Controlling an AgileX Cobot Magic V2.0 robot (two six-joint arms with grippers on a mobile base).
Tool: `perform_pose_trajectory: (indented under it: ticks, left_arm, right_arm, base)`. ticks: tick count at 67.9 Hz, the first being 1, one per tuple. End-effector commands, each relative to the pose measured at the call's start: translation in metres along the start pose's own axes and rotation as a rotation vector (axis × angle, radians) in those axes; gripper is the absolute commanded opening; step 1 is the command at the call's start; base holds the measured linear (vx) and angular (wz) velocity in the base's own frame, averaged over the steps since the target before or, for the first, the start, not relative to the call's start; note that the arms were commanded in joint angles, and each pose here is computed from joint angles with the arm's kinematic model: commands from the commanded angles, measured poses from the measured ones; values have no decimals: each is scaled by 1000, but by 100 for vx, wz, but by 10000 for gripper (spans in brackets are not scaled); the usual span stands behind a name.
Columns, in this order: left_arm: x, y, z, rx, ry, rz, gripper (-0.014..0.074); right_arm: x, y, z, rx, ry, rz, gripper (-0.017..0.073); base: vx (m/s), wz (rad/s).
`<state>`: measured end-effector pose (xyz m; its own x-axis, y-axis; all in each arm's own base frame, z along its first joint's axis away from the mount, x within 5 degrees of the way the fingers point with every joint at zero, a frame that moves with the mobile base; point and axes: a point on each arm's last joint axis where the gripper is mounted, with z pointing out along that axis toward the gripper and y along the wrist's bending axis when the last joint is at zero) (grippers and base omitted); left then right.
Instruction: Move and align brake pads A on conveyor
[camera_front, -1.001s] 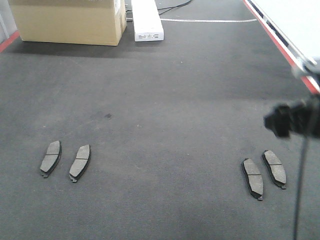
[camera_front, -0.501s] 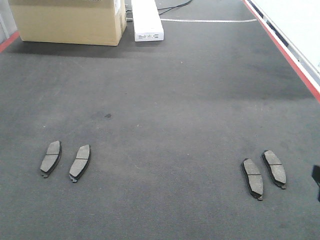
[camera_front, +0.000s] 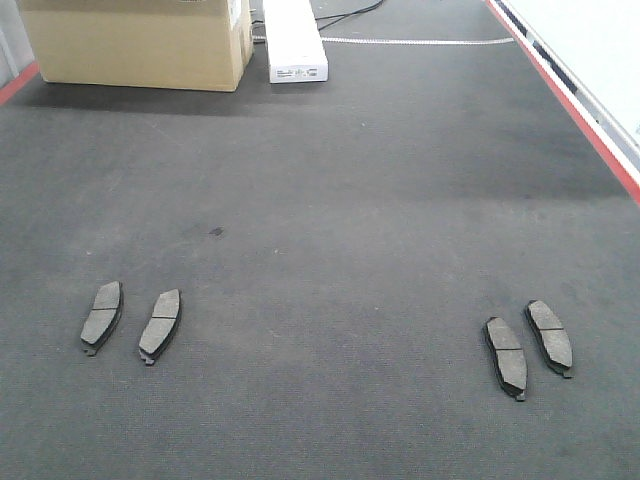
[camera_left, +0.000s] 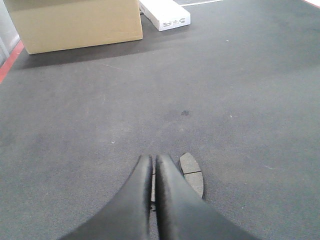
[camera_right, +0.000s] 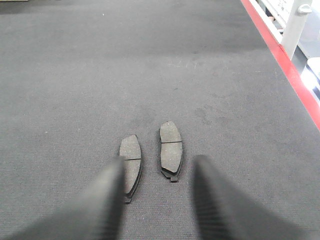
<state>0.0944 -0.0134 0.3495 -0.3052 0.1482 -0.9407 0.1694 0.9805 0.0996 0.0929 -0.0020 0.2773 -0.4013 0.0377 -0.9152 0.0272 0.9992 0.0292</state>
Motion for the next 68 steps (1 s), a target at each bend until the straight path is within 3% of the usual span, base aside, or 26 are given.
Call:
perform_pose_trajectory:
  ticks: [1, 3, 68]
  left_arm:
    - [-13, 0, -3, 2, -94, 0, -6]
    - [-13, 0, -3, 2, -94, 0, -6]
    - [-13, -1, -7, 20, -110, -3, -6]
  right_arm:
    - [-14, -1, -4, 12, -90, -3, 22]
    - [-14, -1, -4, 12, -92, -2, -19]
    - [-13, -1, -4, 10, -82, 0, -11]
  base:
    - [0, 0]
    - [0, 0]
    - [0, 0]
